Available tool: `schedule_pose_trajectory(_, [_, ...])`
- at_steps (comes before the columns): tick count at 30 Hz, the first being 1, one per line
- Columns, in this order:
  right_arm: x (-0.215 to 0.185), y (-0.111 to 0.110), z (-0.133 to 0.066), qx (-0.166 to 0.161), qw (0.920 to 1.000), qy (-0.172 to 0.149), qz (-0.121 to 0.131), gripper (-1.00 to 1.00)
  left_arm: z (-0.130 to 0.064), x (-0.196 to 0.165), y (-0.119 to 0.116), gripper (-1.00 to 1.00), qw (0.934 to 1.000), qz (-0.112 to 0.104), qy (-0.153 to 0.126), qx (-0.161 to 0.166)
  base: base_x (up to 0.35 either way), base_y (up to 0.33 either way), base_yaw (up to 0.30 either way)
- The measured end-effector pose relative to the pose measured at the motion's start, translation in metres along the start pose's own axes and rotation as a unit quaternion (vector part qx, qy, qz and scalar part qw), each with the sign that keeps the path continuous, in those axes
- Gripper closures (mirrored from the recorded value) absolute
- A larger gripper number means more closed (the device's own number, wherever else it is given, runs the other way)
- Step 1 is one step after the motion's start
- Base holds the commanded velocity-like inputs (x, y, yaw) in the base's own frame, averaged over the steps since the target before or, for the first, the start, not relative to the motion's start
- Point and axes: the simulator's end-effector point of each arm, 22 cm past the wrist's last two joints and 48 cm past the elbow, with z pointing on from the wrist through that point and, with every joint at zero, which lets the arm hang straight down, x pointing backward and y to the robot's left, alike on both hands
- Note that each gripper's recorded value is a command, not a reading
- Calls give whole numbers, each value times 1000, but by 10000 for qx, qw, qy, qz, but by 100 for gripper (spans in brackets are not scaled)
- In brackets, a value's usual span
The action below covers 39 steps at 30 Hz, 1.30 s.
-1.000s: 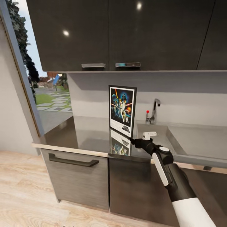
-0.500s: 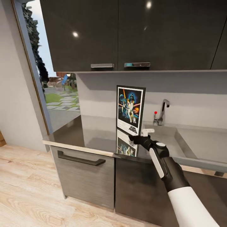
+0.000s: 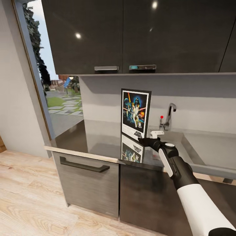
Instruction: Pick up the poster from the kitchen countertop and hang it on one of the wall nails in the kitchen.
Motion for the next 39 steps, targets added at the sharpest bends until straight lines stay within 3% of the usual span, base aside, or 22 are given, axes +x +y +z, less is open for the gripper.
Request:
schedule_pose_trajectory(8, [-6,-1,1,9,9998,-214,-29,-100,0,0,0,-100,10000,0,4,0,29,-10,0])
schedule_pose_trajectory(39, [11,-3,8,15,9999,-100,-3,-100,0,0,0,-100,10000,0,1,0,81,-9,0])
